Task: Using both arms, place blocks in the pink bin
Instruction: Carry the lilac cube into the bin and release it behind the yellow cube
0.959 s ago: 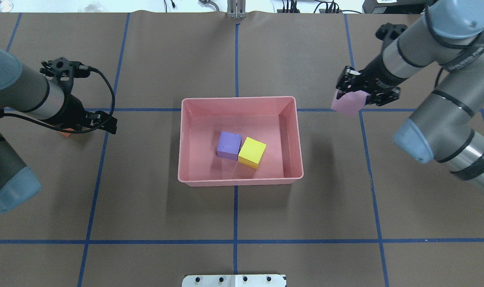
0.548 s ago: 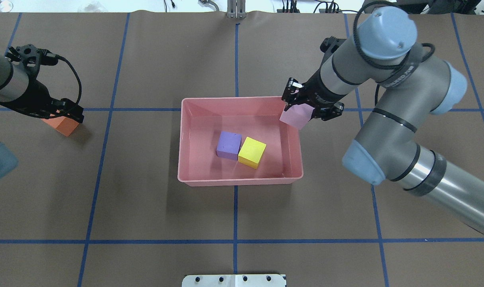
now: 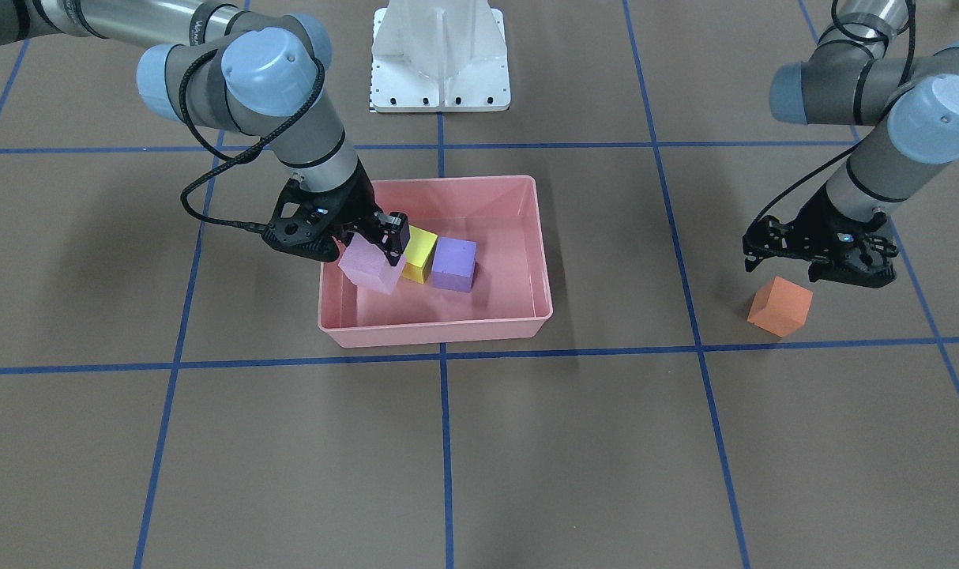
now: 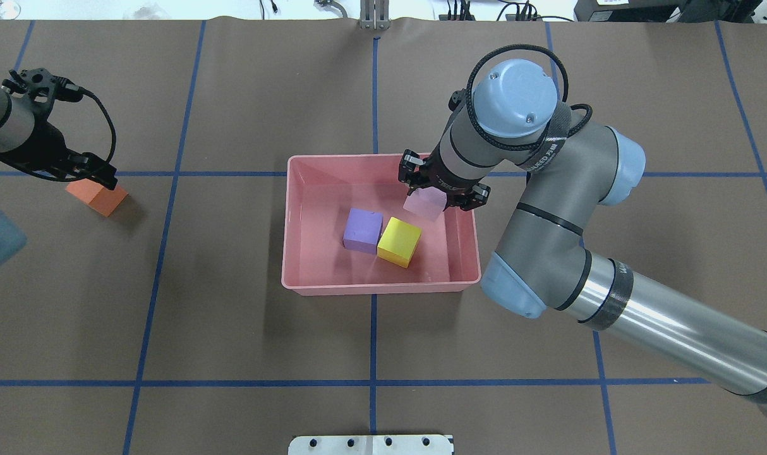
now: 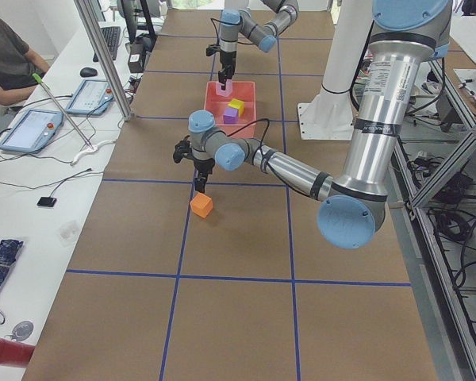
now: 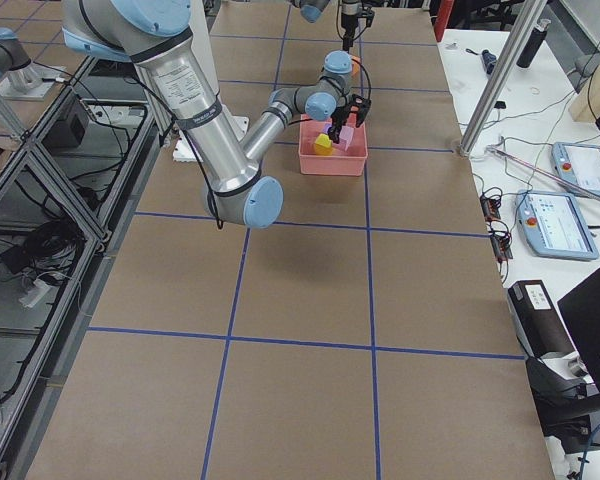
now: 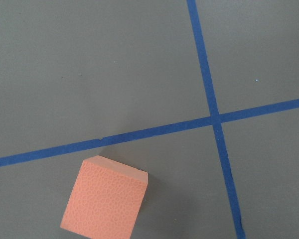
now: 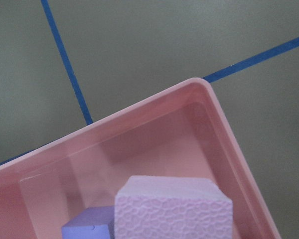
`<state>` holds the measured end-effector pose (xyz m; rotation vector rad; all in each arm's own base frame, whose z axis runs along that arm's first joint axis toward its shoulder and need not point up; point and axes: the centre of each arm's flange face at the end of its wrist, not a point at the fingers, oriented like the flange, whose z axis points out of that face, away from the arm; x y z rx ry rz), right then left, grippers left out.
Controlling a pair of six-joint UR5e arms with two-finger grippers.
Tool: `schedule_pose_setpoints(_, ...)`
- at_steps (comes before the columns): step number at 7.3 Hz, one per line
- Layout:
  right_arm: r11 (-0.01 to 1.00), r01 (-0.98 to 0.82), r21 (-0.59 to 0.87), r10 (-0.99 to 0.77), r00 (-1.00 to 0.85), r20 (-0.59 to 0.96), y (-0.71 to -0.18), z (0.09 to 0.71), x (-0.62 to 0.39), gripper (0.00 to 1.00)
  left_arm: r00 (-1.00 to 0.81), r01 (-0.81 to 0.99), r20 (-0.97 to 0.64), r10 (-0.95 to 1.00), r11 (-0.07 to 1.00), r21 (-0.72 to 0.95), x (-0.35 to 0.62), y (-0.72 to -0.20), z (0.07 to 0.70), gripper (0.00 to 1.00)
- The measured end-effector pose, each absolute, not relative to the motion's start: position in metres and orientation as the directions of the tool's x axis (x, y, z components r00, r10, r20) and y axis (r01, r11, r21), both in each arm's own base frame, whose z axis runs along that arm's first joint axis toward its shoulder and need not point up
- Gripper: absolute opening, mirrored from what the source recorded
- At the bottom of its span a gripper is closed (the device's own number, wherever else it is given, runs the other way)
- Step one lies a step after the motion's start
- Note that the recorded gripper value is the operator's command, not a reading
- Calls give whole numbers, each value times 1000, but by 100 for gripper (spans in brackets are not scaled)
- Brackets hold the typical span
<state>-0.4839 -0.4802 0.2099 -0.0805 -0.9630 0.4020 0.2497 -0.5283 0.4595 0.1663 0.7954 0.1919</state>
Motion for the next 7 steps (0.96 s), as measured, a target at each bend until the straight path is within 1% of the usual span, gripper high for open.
schedule_pose_setpoints(2, 924, -298, -241, 367, 504, 782, -479, 210, -484, 0, 684, -139, -678, 270, 960, 242, 250, -531, 466, 99)
schedule_pose_setpoints(3, 922, -300, -242, 370, 507, 778, -479, 213, -485, 99, 685, -147, -674, 278, 958, 246, 253, -535, 472, 99)
schedule_pose_setpoints(5, 921, -312, -232, 369, 515, 773, -478, 217, -489, 100, 674, -196, -653, 347, 935, 296, 259, -546, 491, 99)
schedule_pose_setpoints(7, 922, -323, -216, 364, 523, 771, -475, 221, -494, 100, 666, -222, -640, 384, 921, 320, 264, -554, 495, 98)
